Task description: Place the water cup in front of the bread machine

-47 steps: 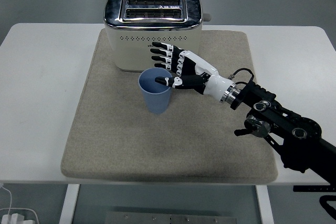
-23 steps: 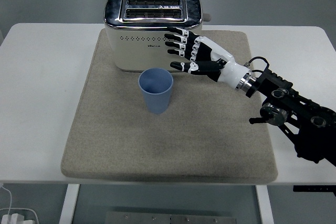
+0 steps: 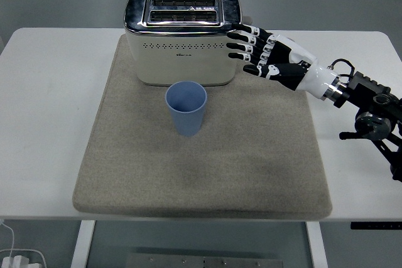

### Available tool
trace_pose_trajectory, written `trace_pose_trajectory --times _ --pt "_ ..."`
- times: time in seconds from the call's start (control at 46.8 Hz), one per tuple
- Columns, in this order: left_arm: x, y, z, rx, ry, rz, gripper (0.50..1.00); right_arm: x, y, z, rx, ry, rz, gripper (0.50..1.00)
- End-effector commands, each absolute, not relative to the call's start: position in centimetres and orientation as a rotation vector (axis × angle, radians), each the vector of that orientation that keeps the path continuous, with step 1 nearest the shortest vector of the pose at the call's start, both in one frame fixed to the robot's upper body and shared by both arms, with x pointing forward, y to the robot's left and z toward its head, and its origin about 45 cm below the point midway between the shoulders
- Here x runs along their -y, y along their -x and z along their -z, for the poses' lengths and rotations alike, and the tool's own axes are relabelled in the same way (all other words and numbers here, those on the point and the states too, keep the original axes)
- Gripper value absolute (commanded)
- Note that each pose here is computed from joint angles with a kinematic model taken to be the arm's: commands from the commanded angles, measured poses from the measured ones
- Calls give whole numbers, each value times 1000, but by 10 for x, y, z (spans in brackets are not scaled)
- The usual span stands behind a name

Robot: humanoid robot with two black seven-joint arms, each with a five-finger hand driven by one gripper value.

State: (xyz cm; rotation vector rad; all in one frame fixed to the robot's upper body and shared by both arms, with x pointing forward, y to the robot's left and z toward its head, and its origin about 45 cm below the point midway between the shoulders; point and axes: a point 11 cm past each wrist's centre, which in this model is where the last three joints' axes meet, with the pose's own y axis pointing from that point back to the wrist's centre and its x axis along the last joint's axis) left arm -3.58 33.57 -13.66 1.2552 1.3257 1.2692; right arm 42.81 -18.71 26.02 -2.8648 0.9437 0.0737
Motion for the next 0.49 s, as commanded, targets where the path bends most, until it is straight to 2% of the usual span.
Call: trace_pose_trajectory --times 0.0,0.235,0.47 --pt "-336 36 137 -1325 -1256 -1268 1000 198 -432 -258 -999 2865 -68 926" --pt "-336 36 137 -1326 -1255 -1269 1000 233 -455 -255 -1248 2767 -96 924" --pt "-336 36 137 -1326 -1255 -1269 1000 237 -478 -249 -1449 2688 -311 921"
